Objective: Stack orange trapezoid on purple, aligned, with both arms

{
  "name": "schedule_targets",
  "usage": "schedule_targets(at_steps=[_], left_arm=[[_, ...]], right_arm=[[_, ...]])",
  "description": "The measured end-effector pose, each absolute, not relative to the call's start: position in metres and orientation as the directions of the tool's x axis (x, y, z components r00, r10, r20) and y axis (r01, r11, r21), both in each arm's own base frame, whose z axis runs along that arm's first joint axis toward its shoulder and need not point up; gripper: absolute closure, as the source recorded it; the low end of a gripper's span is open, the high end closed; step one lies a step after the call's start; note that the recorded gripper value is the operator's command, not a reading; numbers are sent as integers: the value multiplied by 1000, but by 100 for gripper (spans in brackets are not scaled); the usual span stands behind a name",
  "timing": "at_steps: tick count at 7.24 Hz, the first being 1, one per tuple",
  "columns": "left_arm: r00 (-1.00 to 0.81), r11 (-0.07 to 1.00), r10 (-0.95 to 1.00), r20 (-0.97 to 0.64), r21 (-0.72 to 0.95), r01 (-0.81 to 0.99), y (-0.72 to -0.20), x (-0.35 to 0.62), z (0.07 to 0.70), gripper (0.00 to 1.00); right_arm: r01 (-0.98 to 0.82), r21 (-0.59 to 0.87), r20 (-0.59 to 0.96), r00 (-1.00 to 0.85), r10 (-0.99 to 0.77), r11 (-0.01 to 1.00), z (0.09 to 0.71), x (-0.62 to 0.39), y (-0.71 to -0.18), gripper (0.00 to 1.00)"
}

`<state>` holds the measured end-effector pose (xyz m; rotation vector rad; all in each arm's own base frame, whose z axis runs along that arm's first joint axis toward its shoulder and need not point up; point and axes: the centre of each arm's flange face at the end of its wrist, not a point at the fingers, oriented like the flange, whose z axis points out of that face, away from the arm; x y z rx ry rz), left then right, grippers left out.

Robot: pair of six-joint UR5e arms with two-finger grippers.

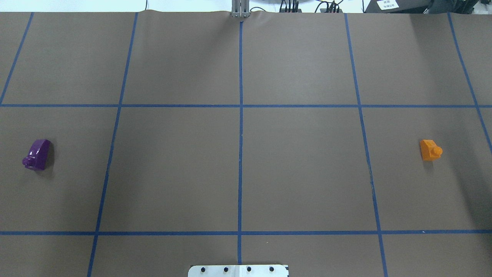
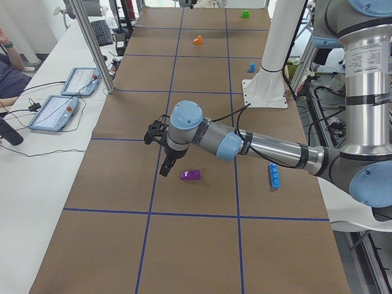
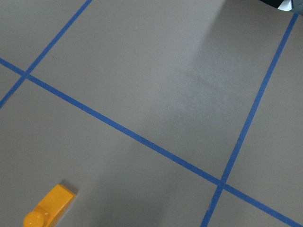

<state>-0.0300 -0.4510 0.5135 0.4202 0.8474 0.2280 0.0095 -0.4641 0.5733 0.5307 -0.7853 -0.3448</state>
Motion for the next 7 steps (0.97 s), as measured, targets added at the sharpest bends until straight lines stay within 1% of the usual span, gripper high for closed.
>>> schedule_targets(at_steps=[1, 3, 5, 7], left_arm=[[628, 902, 354, -693, 431, -32, -451, -12, 514, 0], [606, 949, 244, -757, 315, 12, -441, 39, 521, 0], [628, 968, 144, -765, 241, 72, -421, 98, 543, 0], [670, 975, 78, -738, 198, 105, -408, 154, 562, 0]], right_arm=[[104, 580, 581, 643, -500, 808, 563, -3, -473, 0], [83, 533, 638, 615, -464, 842, 550, -37, -481, 0], [73, 507, 661, 606, -442, 859, 546, -50, -482, 0], [72, 503, 665, 604, -439, 861, 547, -51, -481, 0]])
